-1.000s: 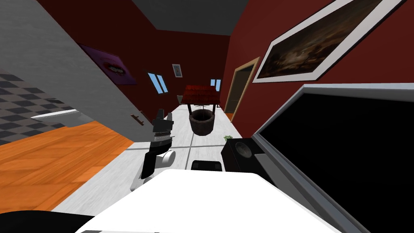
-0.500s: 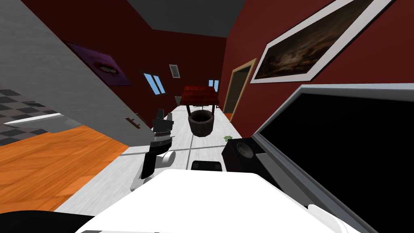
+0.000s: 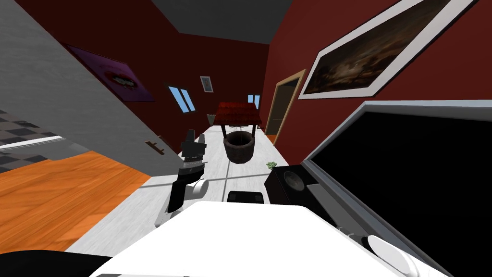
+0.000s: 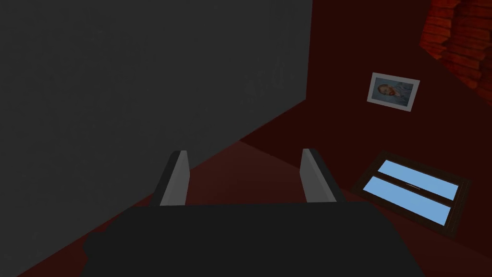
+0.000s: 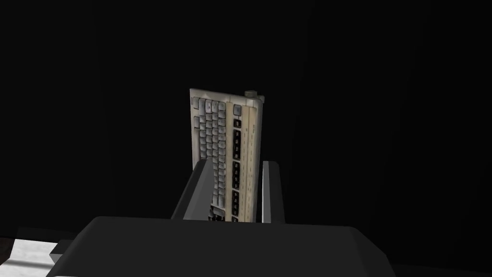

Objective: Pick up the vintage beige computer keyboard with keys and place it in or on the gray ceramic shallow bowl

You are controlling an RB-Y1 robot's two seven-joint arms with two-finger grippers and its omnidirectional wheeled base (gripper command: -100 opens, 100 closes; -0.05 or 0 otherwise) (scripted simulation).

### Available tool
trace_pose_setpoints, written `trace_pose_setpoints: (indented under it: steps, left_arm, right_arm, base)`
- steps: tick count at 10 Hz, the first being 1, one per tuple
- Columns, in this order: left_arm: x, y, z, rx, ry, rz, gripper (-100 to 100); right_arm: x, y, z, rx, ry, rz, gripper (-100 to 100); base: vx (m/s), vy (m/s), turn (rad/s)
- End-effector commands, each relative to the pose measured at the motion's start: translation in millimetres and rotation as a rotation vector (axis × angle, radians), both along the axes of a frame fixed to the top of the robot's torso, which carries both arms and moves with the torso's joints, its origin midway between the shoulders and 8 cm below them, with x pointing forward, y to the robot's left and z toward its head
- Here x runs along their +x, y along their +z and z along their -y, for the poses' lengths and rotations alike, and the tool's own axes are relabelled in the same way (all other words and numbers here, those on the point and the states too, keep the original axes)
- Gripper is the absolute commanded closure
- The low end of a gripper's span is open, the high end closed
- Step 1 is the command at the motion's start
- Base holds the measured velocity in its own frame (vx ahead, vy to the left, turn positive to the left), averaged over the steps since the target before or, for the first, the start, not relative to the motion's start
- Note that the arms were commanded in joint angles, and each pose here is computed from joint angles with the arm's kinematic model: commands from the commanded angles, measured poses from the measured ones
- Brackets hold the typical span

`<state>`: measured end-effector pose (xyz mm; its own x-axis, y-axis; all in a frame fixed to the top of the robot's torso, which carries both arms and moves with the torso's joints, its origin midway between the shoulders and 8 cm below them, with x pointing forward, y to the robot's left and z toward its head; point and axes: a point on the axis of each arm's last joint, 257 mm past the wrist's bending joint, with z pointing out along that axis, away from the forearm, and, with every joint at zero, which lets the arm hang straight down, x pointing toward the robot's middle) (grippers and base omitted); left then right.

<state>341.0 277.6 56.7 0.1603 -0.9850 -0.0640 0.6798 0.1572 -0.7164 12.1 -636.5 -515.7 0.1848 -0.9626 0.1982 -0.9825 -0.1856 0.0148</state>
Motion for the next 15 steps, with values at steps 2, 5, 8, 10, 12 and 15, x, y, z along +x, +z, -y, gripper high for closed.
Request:
trace_pose_setpoints:
  steps: [2,5,8,10,12,15]
  left_arm:
    - [0,0,0.0,0.0,0.0,0.0,0]
    - [0,0,0.0,0.0,0.0,0.0,0]
    - [0,0,0.0,0.0,0.0,0.0,0]
    - [0,0,0.0,0.0,0.0,0.0,0]
    - [0,0,0.0,0.0,0.0,0.0,0]
    - [0,0,0.0,0.0,0.0,0.0,0]
  right_arm:
    - [14,15,20,-0.027,0.041,-0.003,100]
    - [33,37,41,-0.061,0.087,-0.002,100]
    - [48,52,54,-0.082,0.11,0.004,100]
    - [68,68,61,-0.079,0.069,0.035,100]
    - [72,70,58,-0.063,0.033,0.05,100]
    - [78,73,50,-0.027,-0.029,0.069,100]
  base:
    - [0.013,0.008,-0.018]
    - [0.09,0.072,-0.016]
    - [0.078,0.053,0.0]
    - [0.082,0.091,0.059]
    - [0.121,0.06,0.082]
    - [0.062,0.003,0.081]
